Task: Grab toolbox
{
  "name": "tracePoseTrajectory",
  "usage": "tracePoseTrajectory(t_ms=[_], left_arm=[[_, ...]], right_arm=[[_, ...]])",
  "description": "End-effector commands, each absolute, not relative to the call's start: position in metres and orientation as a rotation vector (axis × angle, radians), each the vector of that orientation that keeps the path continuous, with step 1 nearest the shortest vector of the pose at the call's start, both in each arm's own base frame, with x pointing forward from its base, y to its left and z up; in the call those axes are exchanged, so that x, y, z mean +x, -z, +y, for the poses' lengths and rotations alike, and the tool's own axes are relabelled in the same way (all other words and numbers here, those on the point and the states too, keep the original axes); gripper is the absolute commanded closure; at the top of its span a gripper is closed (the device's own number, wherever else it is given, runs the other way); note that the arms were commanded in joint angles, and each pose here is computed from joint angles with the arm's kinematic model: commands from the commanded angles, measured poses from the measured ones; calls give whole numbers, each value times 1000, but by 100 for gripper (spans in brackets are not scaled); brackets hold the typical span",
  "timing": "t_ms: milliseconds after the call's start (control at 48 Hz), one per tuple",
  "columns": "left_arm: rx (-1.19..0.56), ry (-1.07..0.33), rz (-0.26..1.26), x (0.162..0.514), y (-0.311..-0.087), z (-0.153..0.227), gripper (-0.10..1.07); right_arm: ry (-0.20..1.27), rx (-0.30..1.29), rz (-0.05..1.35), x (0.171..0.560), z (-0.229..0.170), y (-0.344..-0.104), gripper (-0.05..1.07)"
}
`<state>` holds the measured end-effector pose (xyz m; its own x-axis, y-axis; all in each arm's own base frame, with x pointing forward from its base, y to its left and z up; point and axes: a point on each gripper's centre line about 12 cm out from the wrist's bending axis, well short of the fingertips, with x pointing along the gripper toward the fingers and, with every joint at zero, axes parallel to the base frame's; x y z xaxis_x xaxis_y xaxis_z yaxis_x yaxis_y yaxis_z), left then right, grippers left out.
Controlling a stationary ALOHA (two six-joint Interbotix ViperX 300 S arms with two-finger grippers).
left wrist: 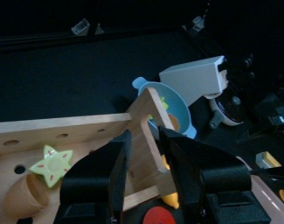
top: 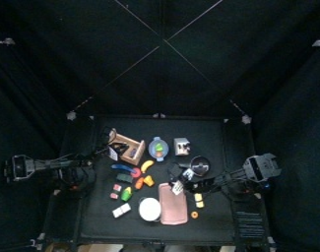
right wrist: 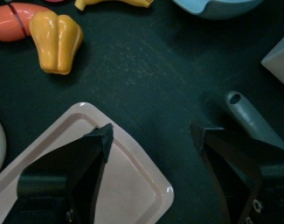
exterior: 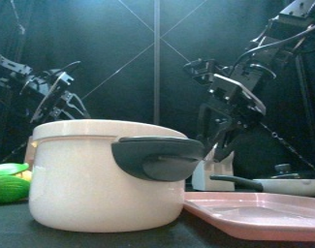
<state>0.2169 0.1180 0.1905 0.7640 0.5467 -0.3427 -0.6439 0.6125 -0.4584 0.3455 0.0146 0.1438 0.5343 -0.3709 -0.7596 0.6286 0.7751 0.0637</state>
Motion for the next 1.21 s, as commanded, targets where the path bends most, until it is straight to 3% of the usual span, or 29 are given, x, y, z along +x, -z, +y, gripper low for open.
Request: tracePoseTrajectory(t_ms=[0, 312, 500, 812, 938, 1188], left_arm=[[-594, -687, 148, 219, -198, 119, 25], [-610, -612, 18, 204, -242, 109, 25], [-559, -535, 132, 201, -255, 101, 24], [-515, -603, 338, 187, -275, 127, 24], [-474, -669, 430, 174, -271, 139, 24], [-493, -787, 573, 150, -234, 151, 24]], right_arm=[[606, 371, 784, 348, 14, -153, 3], [610, 369, 792, 347, 14, -150, 3], [610, 372, 789, 349, 13, -151, 3], [610, 368, 797, 349, 13, -148, 3], [613, 369, 799, 349, 13, -147, 3], [615, 377, 797, 351, 12, -147, 3]])
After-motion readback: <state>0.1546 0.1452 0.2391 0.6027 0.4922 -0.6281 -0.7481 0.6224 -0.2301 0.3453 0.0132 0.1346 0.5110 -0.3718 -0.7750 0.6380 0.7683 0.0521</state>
